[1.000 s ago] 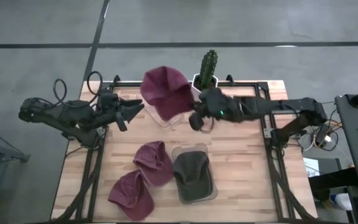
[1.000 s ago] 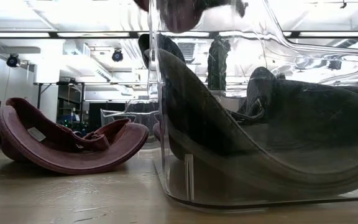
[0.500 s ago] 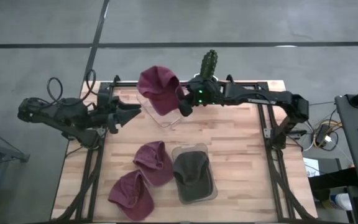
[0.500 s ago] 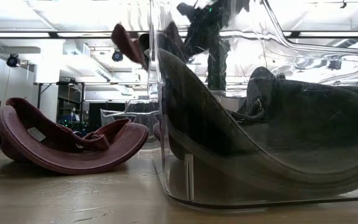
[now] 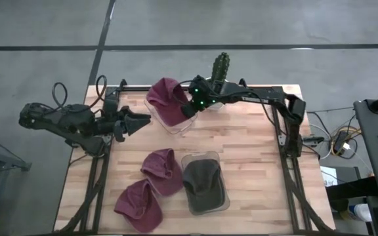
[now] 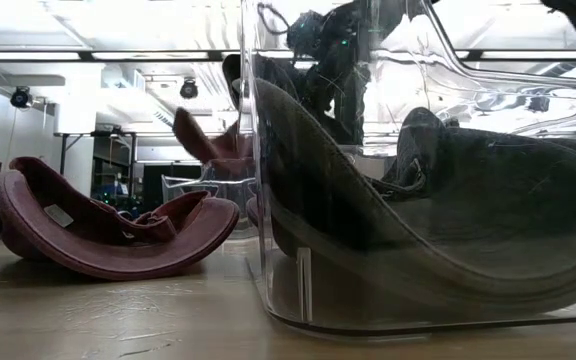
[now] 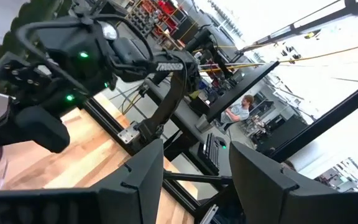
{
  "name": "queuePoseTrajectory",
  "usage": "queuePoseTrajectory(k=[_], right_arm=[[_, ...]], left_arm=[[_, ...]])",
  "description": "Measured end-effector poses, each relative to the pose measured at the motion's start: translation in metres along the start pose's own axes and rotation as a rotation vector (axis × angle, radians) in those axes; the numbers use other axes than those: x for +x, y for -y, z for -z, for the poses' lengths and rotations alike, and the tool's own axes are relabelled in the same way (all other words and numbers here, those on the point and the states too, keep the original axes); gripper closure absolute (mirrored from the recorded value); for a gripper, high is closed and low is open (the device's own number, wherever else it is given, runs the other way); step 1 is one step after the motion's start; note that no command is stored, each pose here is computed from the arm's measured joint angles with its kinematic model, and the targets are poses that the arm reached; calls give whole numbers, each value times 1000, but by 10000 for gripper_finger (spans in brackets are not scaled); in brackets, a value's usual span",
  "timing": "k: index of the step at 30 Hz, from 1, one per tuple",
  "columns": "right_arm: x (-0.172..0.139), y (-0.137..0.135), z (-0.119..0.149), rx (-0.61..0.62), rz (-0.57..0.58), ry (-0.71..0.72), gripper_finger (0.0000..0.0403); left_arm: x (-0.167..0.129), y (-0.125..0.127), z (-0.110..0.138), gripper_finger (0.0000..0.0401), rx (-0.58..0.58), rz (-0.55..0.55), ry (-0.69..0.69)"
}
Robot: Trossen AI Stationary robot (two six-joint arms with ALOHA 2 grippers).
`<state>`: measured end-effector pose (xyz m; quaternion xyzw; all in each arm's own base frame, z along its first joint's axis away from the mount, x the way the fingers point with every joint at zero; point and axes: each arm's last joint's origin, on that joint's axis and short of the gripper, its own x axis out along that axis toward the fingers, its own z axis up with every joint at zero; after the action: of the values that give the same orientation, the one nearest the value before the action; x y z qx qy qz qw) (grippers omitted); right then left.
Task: Pick & Place hat
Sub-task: Put the right red cap into the top transparent bin
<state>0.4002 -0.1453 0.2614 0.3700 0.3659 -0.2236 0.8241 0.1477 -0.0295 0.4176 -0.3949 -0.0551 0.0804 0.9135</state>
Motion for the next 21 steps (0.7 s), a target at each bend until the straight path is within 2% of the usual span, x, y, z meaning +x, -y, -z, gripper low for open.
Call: queuePoseTrajectory(k=[9, 12, 16, 21], right_arm=[[22, 0, -13, -12, 54, -137, 389], [27, -2, -16, -19, 63, -176, 376], [29, -9, -24, -51, 29, -209, 323], [18, -19, -31, -66, 9, -170, 239]], left_arm=[[1, 0, 1, 225, -12, -3, -3], [1, 0, 1, 225, -13, -2, -3], [1, 0, 1, 225, -13, -3, -4], [1, 0, 1, 225, -13, -3, -4]])
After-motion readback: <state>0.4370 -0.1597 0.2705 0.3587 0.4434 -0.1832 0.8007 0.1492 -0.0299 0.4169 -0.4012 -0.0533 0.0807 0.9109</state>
